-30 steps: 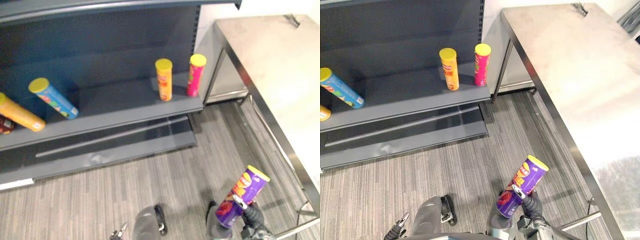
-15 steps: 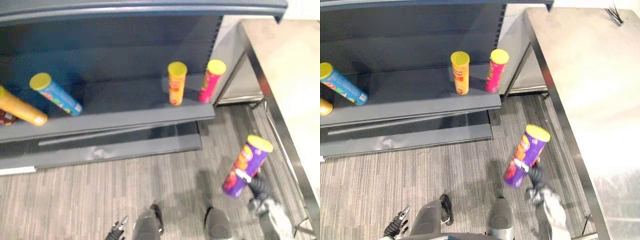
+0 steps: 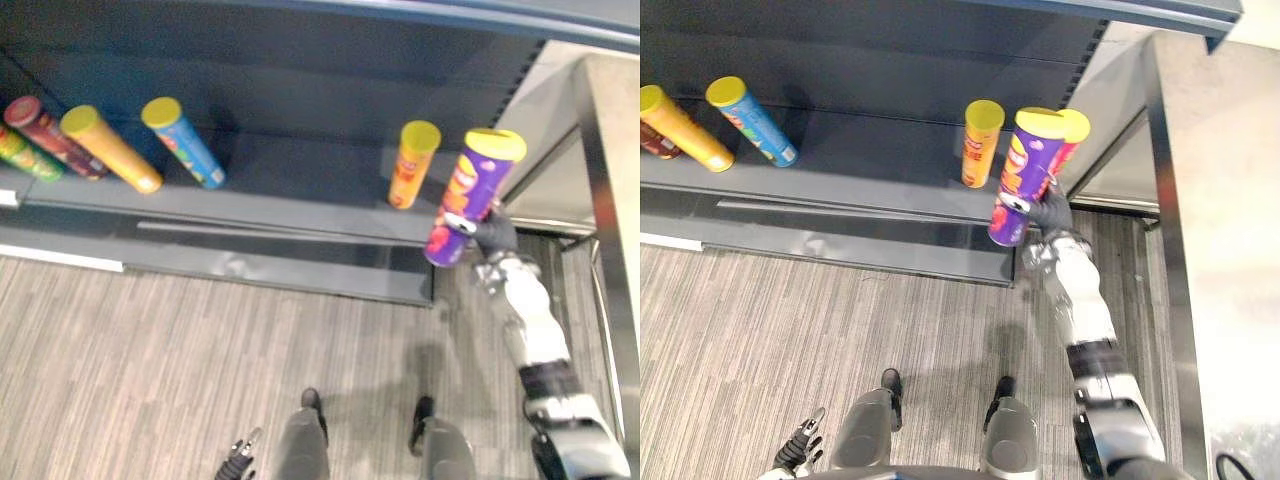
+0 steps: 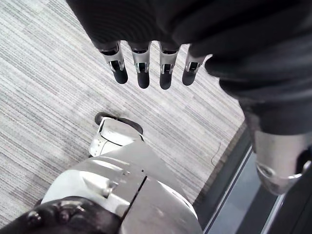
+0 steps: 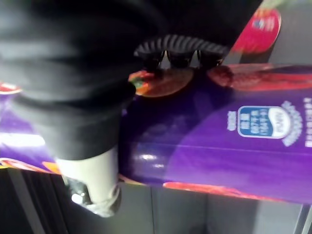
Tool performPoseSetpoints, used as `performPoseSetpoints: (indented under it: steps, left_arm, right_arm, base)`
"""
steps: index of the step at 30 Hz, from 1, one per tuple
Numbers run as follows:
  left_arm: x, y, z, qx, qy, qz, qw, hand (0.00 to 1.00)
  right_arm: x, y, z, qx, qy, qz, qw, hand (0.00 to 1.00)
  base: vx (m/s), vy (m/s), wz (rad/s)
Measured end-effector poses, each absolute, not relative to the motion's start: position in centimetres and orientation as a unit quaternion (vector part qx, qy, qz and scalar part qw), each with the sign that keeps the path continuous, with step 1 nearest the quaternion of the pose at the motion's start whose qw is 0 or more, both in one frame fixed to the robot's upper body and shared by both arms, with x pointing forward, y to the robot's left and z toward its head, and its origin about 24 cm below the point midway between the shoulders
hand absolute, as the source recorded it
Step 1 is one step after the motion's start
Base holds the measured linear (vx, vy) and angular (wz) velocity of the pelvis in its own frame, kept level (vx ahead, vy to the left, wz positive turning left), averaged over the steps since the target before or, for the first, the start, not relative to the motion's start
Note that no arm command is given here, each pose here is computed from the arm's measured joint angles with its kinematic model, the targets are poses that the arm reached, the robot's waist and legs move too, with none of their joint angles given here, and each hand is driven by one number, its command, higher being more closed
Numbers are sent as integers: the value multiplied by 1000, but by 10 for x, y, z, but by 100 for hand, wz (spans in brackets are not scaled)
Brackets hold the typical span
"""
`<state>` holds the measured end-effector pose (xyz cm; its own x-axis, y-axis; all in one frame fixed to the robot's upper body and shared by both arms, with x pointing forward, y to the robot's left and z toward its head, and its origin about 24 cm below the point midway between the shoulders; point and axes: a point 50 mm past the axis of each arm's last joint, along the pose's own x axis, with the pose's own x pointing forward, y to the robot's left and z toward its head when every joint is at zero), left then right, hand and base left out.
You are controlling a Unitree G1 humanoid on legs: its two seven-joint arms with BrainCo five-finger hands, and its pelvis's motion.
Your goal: Put the gum and the chips on the shelf.
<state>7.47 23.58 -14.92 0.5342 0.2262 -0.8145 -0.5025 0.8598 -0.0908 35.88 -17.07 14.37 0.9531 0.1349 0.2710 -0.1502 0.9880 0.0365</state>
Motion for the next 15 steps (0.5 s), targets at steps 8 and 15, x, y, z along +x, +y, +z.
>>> performPoseSetpoints:
  steps: [8, 15]
  left_arm:
    - [81, 237, -147, -163, 421, 212, 867, 0]
    - [84, 237, -145, -177, 411, 220, 867, 0]
  right_arm:
    - [391, -132, 202, -20, -173, 117, 978, 100]
    - [399, -112, 218, -36, -180, 127, 975, 100]
  base:
    - [-24, -21, 22]
    - [-44, -32, 15]
